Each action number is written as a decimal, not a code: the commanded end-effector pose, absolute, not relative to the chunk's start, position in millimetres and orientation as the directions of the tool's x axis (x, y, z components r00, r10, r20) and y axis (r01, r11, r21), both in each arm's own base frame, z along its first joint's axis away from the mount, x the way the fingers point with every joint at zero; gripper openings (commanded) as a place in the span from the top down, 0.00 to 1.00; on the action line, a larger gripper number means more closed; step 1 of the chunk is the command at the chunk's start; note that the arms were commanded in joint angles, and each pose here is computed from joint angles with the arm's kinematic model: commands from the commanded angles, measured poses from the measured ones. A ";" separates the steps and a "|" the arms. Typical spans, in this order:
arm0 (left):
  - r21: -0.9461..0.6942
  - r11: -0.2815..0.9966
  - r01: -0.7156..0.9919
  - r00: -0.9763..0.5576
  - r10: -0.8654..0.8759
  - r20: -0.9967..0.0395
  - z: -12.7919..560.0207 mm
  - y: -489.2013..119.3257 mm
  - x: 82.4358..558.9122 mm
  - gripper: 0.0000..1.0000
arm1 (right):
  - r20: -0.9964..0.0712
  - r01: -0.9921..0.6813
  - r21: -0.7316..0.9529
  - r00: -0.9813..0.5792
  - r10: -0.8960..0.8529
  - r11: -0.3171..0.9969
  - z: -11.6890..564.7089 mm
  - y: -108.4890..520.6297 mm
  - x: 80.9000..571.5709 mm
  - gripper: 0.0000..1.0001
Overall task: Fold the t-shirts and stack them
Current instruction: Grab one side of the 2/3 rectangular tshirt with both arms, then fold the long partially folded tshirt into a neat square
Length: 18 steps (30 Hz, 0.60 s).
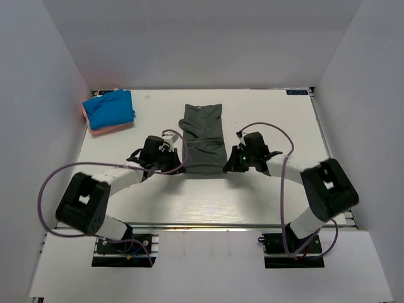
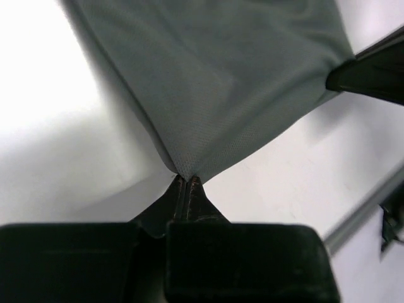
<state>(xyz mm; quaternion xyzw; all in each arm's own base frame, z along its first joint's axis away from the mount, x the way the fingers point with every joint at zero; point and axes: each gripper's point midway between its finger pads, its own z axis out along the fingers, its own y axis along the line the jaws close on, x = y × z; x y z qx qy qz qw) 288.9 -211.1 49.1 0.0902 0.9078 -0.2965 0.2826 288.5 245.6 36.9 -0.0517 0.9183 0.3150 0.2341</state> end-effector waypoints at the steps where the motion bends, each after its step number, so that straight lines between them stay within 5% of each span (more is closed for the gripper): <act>1: -0.545 0.756 0.363 -0.819 -0.020 -0.573 75.3 -216.1 258.1 1.00 | -0.459 -0.263 0.580 -0.887 0.043 0.770 60.8 241.1 259.0 1.00; 6: -0.561 0.713 0.421 -0.791 -0.014 -0.611 109.1 -213.2 221.5 1.00 | -0.419 -0.252 0.595 -0.908 0.027 0.764 68.0 225.2 206.7 1.00; 11: -0.548 0.687 0.476 -0.715 -0.061 -0.697 160.8 -206.3 208.1 1.00 | -0.508 -0.338 0.623 -0.860 0.037 0.705 121.2 224.9 182.5 1.00; 18: -0.532 0.669 0.520 -0.648 -0.097 -0.755 196.9 -211.1 220.3 1.00 | -0.583 -0.408 0.600 -0.812 0.027 0.688 165.9 231.6 192.8 1.00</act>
